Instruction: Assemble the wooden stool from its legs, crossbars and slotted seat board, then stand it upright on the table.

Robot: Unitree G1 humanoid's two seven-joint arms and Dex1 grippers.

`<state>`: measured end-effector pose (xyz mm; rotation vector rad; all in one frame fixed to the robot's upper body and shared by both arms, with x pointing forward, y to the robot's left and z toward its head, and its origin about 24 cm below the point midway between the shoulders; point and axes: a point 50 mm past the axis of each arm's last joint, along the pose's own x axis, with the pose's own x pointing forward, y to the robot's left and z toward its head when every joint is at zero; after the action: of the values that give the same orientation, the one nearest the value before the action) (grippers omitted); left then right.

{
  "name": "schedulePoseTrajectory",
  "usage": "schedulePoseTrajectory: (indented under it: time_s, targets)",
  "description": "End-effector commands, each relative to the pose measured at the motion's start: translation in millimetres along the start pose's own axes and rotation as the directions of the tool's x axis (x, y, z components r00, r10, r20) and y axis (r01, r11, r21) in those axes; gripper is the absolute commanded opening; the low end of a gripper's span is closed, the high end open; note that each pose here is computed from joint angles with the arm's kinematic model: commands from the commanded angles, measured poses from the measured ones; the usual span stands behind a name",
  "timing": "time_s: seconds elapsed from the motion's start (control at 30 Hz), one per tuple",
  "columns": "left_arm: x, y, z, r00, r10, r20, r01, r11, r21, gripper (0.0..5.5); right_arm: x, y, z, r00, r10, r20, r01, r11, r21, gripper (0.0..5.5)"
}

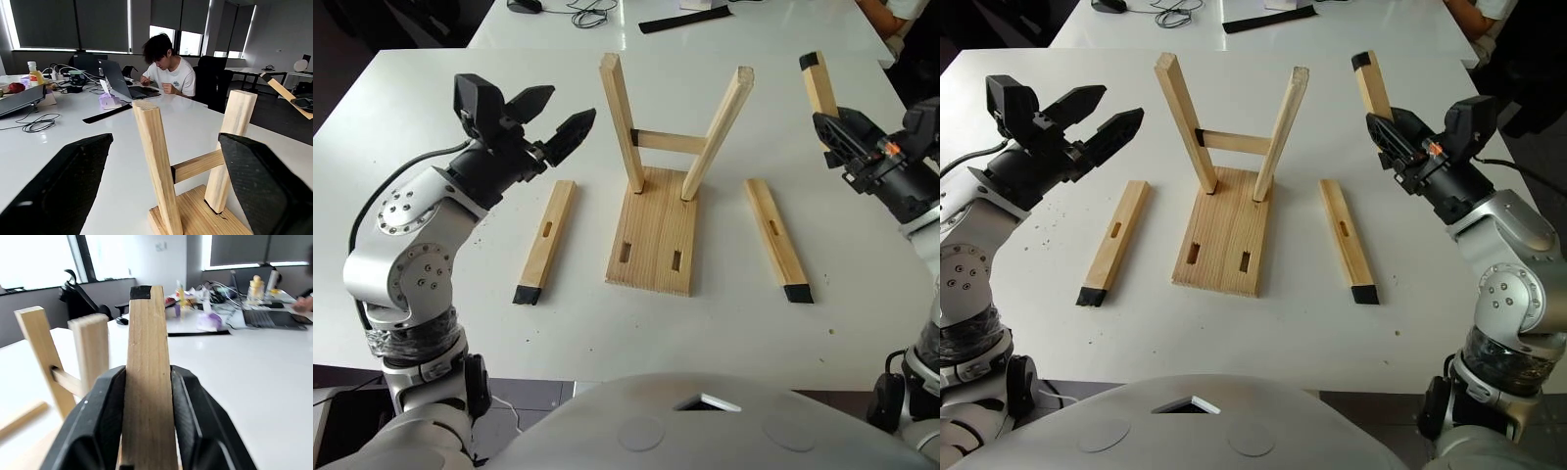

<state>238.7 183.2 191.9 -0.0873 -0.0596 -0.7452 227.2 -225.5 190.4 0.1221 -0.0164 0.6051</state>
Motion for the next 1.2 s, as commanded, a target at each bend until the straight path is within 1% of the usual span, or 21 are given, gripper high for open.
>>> schedulePoseTrajectory:
  time_s: [0.03,0.1,0.17,0.23,0.33,0.47,0.53,0.63,0.87,1.2]
  targets:
    - [15.2,-26.7,8.0,0.970,-0.243,0.018,0.244,0.969,-0.037,4.27,9.8,32.9,25.4,0.940,0.342,0.017,-0.342,0.940,0.010,1.31]
    - [18.7,-36.7,8.3,0.939,-0.341,0.030,0.343,0.938,-0.059,4.27,14.2,42.6,31.8,0.882,0.471,0.009,-0.471,0.881,0.037,1.31]
    - [21.0,-44.0,9.7,0.905,-0.423,0.046,0.426,0.901,-0.086,4.27,17.6,46.9,39.6,0.828,0.560,0.022,-0.560,0.825,0.073,1.31]
    - [24.3,-47.4,13.8,0.873,-0.480,0.084,0.487,0.866,-0.116,4.27,20.2,46.8,44.6,0.794,0.607,0.039,-0.607,0.787,0.107,1.31]
    - [28.7,-48.7,18.4,0.851,-0.509,0.131,0.524,0.841,-0.135,4.27,22.3,46.3,46.9,0.762,0.645,0.063,-0.645,0.748,0.157,1.31]
    - [34.7,-57.5,24.3,0.810,-0.559,0.180,0.583,0.801,-0.138,4.27,24.5,53.3,40.9,0.704,0.708,0.049,-0.701,0.683,0.206,1.31]
    - [35.3,-63.2,27.0,0.782,-0.592,0.195,0.619,0.773,-0.138,4.27,27.3,55.7,36.4,0.688,0.725,0.027,-0.712,0.667,0.217,1.31]
    - [37.4,-67.1,27.2,0.764,-0.619,0.185,0.643,0.753,-0.138,4.27,29.7,59.3,32.1,0.661,0.750,-0.002,-0.732,0.646,0.218,1.31]
    - [39.2,-76.2,24.2,0.724,-0.673,0.149,0.689,0.711,-0.141,4.27,35.3,60.3,25.5,0.640,0.767,-0.042,-0.745,0.634,0.206,1.31]
    - [43.1,-80.7,20.0,0.716,-0.686,0.131,0.698,0.702,-0.143,4.27,38.6,66.8,21.9,0.597,0.799,-0.069,-0.777,0.598,0.196,1.31]
